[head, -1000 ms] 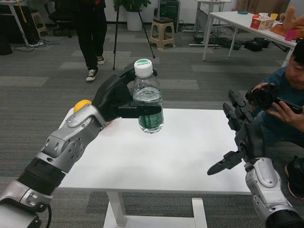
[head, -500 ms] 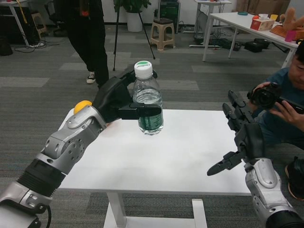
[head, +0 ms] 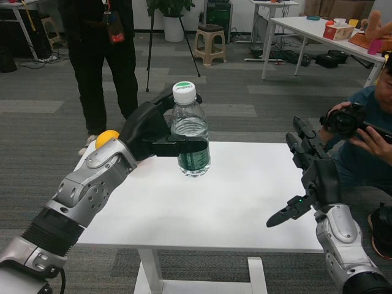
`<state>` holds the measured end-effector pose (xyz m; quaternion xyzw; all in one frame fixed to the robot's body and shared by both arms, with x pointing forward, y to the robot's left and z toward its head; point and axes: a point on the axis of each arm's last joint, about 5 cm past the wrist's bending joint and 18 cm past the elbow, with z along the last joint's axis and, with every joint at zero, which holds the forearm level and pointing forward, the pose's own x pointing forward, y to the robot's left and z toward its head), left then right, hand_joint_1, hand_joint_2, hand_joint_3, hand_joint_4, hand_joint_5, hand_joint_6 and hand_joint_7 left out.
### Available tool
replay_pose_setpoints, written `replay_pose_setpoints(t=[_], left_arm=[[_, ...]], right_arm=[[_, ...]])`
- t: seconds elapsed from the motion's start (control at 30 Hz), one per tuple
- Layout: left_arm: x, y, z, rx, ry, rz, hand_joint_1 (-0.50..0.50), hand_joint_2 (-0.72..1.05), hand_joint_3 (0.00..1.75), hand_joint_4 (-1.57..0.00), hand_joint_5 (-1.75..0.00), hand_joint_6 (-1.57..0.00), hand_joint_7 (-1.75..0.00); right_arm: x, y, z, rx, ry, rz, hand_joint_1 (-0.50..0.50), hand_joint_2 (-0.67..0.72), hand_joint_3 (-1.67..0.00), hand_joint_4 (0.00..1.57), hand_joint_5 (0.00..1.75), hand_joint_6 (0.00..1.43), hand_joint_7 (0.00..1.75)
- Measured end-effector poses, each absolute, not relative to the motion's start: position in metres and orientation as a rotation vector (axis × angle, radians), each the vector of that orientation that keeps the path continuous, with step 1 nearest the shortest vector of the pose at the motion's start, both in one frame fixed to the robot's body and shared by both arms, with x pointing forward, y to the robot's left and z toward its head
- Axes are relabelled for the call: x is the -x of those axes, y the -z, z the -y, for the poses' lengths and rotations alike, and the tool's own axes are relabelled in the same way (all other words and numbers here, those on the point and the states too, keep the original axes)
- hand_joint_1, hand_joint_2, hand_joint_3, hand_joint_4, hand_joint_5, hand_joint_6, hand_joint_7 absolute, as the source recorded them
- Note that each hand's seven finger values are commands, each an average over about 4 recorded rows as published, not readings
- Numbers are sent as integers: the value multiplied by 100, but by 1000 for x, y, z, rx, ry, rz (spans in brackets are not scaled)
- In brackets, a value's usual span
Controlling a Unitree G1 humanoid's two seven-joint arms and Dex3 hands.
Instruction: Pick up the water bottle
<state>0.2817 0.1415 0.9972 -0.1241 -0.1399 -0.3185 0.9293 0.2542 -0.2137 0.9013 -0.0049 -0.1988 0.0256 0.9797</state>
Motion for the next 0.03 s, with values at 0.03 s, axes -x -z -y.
replay_pose_setpoints(t=[0.03], left_arm=[[-282, -997, -141, 254, 653, 287, 24, 105, 23, 0, -175, -60, -168]], right_arm=[[-254, -901, 214, 10, -52, 400, -50, 34, -8, 0, 0, 0, 12]])
